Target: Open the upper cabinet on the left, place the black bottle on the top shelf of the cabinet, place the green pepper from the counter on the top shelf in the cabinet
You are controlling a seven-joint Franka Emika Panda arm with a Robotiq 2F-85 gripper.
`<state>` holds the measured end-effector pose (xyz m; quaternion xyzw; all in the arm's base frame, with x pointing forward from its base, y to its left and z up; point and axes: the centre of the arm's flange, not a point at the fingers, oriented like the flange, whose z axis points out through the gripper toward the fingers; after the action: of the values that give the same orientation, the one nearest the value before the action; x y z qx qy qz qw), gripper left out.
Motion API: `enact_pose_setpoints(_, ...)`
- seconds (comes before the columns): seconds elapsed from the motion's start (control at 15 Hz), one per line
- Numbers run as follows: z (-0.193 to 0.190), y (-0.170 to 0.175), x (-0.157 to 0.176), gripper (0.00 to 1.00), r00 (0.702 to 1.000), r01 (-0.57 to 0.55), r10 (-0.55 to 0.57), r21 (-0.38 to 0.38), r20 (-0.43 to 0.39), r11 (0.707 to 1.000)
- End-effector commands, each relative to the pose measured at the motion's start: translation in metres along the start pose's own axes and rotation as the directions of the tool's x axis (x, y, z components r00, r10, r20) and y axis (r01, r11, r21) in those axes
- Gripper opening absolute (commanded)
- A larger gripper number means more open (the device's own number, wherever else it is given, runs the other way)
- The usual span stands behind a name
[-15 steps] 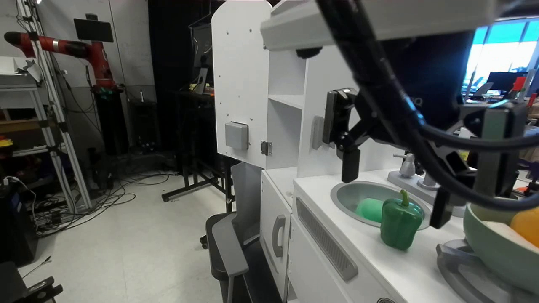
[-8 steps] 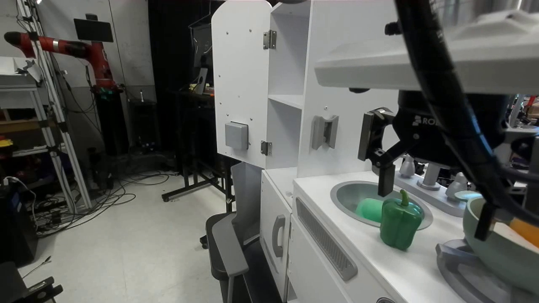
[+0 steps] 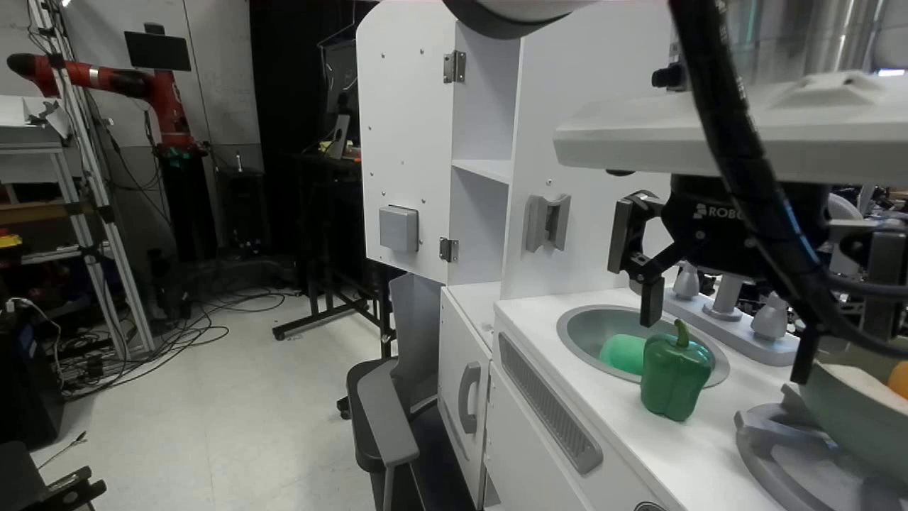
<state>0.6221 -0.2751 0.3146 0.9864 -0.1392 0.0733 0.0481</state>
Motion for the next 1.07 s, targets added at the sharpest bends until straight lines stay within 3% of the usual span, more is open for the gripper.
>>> enact_pose_setpoints(0.0, 0.0, -0.006, 0.013, 1.0, 0.997, 0.075, -0.074, 0.014, -0.01, 0.997)
enact_pose_setpoints(1.0, 0.025, -0.017, 0.021, 1.0, 0.977, 0.207, -0.209, 0.048, 0.033, 0.977)
